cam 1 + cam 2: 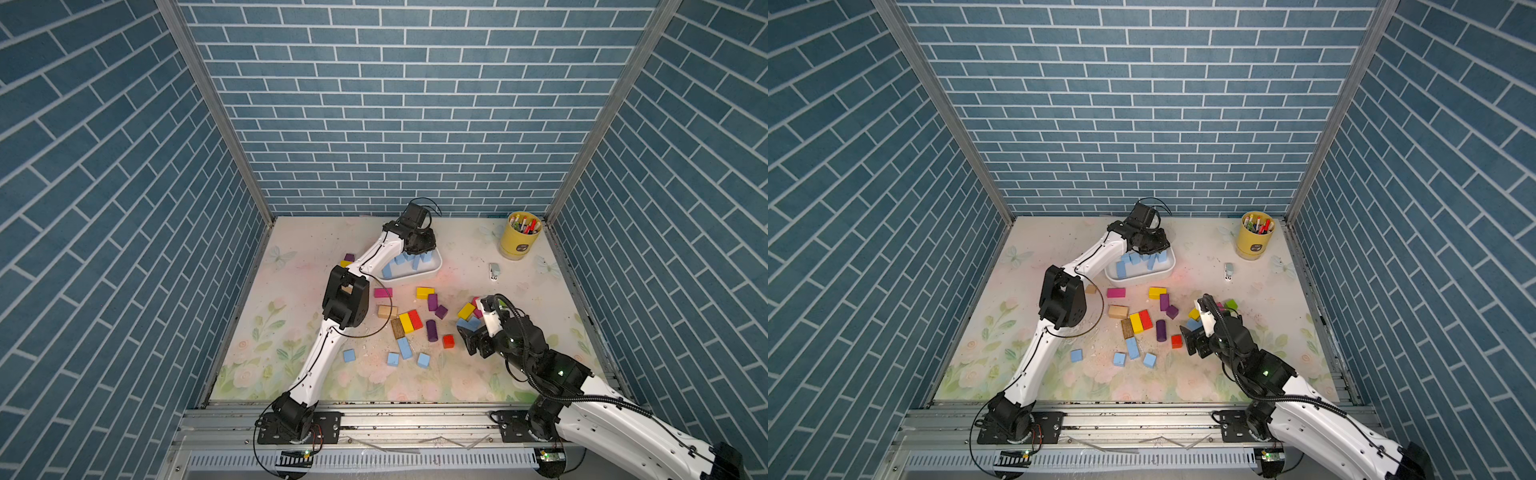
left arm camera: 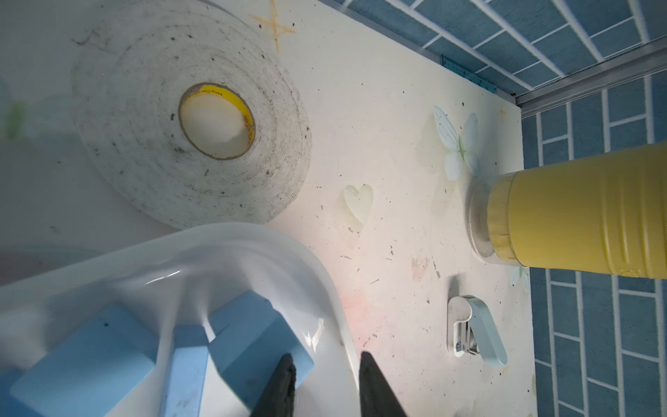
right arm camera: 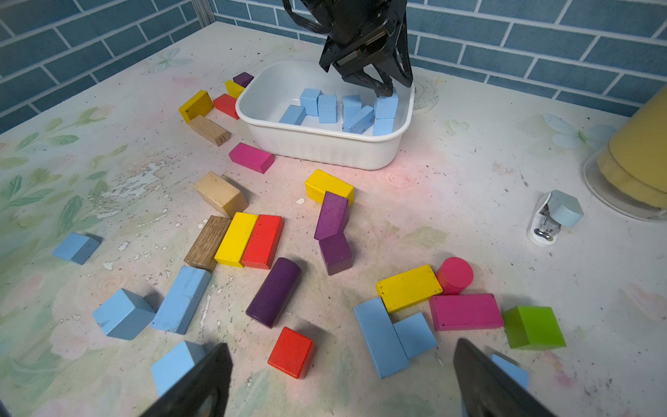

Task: Pick out the blue building blocks
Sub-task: Place the building block in the storage box, then adjust the building block in the storage box, then pick up the building block from the center of the board.

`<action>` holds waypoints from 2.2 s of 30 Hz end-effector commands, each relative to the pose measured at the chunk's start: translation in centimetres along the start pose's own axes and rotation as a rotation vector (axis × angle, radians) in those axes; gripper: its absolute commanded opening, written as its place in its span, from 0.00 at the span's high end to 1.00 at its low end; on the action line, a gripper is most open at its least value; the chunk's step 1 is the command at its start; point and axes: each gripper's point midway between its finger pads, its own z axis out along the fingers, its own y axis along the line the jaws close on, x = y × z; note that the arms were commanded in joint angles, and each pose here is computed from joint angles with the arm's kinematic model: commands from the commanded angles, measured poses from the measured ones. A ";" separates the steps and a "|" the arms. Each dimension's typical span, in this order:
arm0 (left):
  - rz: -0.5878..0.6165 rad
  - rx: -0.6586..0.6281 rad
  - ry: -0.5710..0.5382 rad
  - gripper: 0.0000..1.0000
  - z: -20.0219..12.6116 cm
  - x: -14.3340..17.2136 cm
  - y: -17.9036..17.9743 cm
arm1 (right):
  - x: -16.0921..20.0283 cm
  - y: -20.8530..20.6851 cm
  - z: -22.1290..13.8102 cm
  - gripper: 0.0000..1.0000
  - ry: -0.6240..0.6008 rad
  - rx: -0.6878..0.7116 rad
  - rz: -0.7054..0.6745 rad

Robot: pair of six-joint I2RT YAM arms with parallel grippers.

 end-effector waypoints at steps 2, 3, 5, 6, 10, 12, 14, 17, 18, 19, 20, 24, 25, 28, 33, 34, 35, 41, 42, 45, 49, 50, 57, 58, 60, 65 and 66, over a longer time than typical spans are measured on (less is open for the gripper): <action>0.022 -0.069 0.025 0.68 1.9 1.0 2.3 | -0.4 -0.4 -0.3 0.05 -0.016 0.019 0.022; 0.023 -0.082 0.022 0.68 1.9 0.9 2.8 | -0.4 -0.4 -0.3 0.05 -0.015 0.019 0.022; 0.022 -0.102 0.016 0.68 1.9 0.6 3.6 | -0.4 -0.4 -0.3 0.05 -0.014 0.019 0.022; 0.019 -0.113 0.011 0.68 2.0 0.4 4.1 | -0.5 -0.4 -0.3 0.05 -0.016 0.021 0.022; 0.012 -0.142 -0.015 0.68 2.1 -0.7 5.8 | -0.5 -0.4 -0.3 0.05 -0.015 0.018 0.022; 0.008 -0.146 -0.024 0.68 2.1 -1.1 6.3 | -0.6 -0.3 -0.4 0.05 -0.016 0.018 0.022; 0.005 -0.143 -0.033 0.68 2.0 -1.5 6.4 | -0.6 -0.4 -0.5 0.05 -0.017 0.020 0.022; 0.009 -0.138 -0.036 0.68 1.9 -1.6 6.3 | -0.7 -0.5 -0.6 0.05 -0.019 0.021 0.023; 0.009 -0.133 -0.036 0.68 1.8 -1.7 6.1 | -0.7 -0.4 -0.6 0.05 -0.019 0.021 0.023; 0.011 -0.135 -0.035 0.68 1.7 -1.7 6.2 | -0.7 -0.4 -0.6 0.05 -0.020 0.021 0.023; 0.013 -0.143 -0.035 0.68 1.6 -1.7 6.2 | -0.7 -0.4 -0.6 0.05 -0.020 0.019 0.023; 0.025 -0.149 -0.030 0.68 1.0 -1.8 6.3 | -0.8 -0.4 -0.6 0.05 -0.018 0.018 0.023; 0.027 -0.143 -0.034 0.68 0.7 -1.9 5.9 | -0.8 -0.4 -0.6 0.05 -0.018 0.018 0.022; 0.048 -0.110 -0.071 0.68 -1.1 -2.9 4.2 | -0.7 -0.3 -0.6 0.05 -0.017 0.015 0.022; 0.104 -0.095 -0.137 0.61 -5.6 -4.4 1.6 | -0.8 -0.3 -0.7 0.05 -0.018 0.011 0.023; 0.116 -0.094 -0.150 0.59 -6.6 -4.6 1.2 | -0.7 -0.2 -0.6 0.05 -0.017 0.009 0.024; 0.124 -0.097 -0.157 0.58 -7.5 -4.6 0.9 | -0.8 -0.3 -0.6 0.05 -0.017 0.011 0.024; 0.169 -0.102 -0.177 0.38 -12.2 -3.1 -0.1 | -0.8 -0.2 -0.6 0.05 -0.015 0.007 0.027; 0.175 -0.105 -0.170 0.35 -12.8 -2.3 0.0 | -0.8 -0.2 -0.6 0.05 -0.015 0.007 0.027; 0.207 -0.090 -0.178 0.27 -14.8 -0.7 -0.4 | -0.8 -0.3 -0.6 0.05 -0.011 0.014 0.032; 0.250 -0.085 -0.190 0.19 -17.2 1.9 -0.6 | -0.4 -0.6 -0.5 0.05 0.007 0.034 0.042; 0.260 -0.089 -0.192 0.17 -17.7 2.6 -0.4 | -0.4 -0.6 -0.4 0.05 0.012 0.037 0.042; 0.327 -0.106 -0.217 0.11 -21.3 7.4 -0.5 | 0.3 -0.9 0.1 0.05 0.068 0.066 0.050; 0.337 -0.109 -0.215 0.10 -21.6 8.2 -0.5 | 0.3 -0.9 0.2 0.05 0.071 0.064 0.051; 0.353 -0.122 -0.216 0.07 -22.3 9.7 -0.4 | 0.4 -0.7 0.4 0.05 0.077 0.058 0.051; 0.302 -0.149 -0.179 0.01 -23.1 12.9 1.3 | 0.5 -0.3 0.9 0.05 0.092 0.039 0.043; 0.291 -0.158 -0.165 0.01 -23.2 13.6 1.8 | 0.5 -0.2 1.0 0.05 0.096 0.037 0.040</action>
